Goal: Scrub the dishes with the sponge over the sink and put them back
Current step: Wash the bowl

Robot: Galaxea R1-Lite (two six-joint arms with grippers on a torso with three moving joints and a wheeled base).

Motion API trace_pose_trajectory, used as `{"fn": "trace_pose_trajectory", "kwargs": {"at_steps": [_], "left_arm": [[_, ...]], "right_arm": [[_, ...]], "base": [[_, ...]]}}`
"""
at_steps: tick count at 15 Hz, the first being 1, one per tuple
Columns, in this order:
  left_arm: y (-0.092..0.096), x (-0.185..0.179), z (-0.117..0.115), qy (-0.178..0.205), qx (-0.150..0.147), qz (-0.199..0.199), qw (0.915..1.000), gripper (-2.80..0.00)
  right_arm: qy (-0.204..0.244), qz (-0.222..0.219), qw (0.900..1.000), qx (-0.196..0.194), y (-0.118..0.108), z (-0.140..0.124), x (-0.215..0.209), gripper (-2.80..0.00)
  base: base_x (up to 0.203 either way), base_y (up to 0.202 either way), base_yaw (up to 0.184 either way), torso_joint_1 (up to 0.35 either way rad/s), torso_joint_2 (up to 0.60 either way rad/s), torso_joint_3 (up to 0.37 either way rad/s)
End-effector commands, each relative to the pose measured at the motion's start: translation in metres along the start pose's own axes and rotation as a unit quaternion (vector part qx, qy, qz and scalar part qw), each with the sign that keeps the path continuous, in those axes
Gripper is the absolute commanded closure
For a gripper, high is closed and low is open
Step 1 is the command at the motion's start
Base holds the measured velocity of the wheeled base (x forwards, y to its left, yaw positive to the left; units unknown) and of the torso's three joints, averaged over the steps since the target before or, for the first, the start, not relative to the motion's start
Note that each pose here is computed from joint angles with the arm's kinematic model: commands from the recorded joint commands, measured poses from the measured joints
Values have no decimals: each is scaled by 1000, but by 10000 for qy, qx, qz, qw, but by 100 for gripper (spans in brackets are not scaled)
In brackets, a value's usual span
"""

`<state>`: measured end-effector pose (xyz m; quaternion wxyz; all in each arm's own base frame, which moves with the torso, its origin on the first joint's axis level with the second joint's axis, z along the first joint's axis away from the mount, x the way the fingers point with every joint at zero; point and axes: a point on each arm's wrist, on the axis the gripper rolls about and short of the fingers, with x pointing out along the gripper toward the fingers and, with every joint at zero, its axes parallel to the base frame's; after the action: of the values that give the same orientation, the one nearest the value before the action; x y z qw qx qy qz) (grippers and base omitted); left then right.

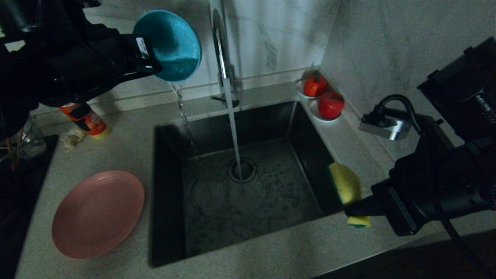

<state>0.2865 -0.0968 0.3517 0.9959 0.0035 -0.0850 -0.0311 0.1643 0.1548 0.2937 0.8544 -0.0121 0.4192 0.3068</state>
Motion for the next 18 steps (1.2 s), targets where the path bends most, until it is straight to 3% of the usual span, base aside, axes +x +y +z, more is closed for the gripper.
{"fn": "trace_pose_trajectory", "kwargs": {"at_steps": [1,9,12,14,18], "left_arm": [[0,-1,-2,-264,140,-29,9995,0],[1,-4,-6,-923,618,39,9938,0],[0,-5,-12,-970,749,68,9924,0],[1,-7,-14,-1319,901,154,9870,0],[2,-14,-16,-1589,1094,22,9812,0]], "right_arm": [[58,-20,10000,14,0,0,3,0],[68,-15,10000,15,0,0,4,0],[61,-13,10000,14,0,0,4,0],[68,-15,10000,15,0,0,4,0],[112,-28,9999,18,0,1,7,0]], "base": [[0,0,0,0,0,0],[0,0,0,0,0,0],[0,0,0,0,0,0],[0,0,0,0,0,0],[0,0,0,0,0,0]]}}
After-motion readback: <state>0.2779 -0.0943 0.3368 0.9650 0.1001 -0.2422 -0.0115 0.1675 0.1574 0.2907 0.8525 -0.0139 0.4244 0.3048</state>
